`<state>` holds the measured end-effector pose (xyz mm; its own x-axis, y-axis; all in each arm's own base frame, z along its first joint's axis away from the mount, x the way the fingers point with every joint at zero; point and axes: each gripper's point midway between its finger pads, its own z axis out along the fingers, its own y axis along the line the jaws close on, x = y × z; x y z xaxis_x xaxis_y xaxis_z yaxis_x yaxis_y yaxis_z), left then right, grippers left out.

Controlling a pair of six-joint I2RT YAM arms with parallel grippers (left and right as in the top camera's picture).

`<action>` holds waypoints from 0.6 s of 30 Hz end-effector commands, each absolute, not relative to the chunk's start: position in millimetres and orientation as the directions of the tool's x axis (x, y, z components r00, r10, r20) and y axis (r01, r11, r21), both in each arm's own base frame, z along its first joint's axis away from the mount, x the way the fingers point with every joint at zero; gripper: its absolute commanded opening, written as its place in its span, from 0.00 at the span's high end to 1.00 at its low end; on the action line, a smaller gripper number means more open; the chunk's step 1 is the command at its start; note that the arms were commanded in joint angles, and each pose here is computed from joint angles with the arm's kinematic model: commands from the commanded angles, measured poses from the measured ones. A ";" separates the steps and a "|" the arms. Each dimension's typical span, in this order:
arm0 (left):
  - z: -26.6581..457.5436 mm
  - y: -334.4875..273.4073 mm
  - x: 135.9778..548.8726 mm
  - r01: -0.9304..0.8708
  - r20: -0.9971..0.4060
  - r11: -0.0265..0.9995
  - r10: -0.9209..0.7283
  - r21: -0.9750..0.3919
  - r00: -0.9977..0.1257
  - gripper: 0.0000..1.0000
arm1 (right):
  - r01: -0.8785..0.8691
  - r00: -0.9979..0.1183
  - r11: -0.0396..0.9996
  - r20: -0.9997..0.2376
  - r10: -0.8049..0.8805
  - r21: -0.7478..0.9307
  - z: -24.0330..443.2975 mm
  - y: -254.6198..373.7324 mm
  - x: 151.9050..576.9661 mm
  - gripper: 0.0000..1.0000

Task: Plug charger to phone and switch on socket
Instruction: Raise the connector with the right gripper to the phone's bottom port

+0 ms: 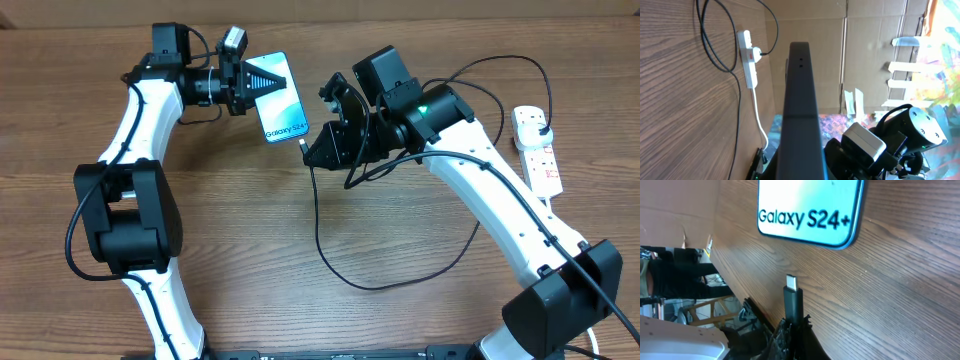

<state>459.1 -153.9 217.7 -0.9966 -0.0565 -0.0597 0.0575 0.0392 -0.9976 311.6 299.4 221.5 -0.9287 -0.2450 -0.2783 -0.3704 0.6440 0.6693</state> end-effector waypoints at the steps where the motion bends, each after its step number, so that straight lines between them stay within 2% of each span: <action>1: 230.3 -156.9 457.1 0.077 -0.077 -0.005 -0.029 -0.997 -0.997 0.96 | -0.332 -0.943 0.637 -0.250 -0.219 0.696 221.4 302.6 313.5 0.96; 8: 228.8 -161.2 456.8 0.072 -0.072 0.005 -0.025 -0.997 -0.997 0.96 | -0.341 -0.940 0.628 -0.249 -0.233 0.699 219.1 315.0 308.8 0.96; 11: 228.7 -161.2 456.9 0.066 -0.066 0.005 -0.025 -0.998 -0.997 0.96 | -0.308 -0.951 0.671 -0.242 -0.193 0.674 212.8 315.8 313.5 0.96; 18: 228.1 -163.3 456.5 0.066 -0.067 0.008 -0.022 -0.998 -0.998 0.96 | -0.293 -0.954 0.688 -0.252 -0.164 0.664 211.0 317.3 319.4 0.96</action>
<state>458.7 -160.0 218.7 -0.9973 -0.0440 -0.0582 0.0565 0.0376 -0.9977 315.3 318.8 218.6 -0.9451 -0.1911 -0.2652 -0.3237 0.6611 0.6769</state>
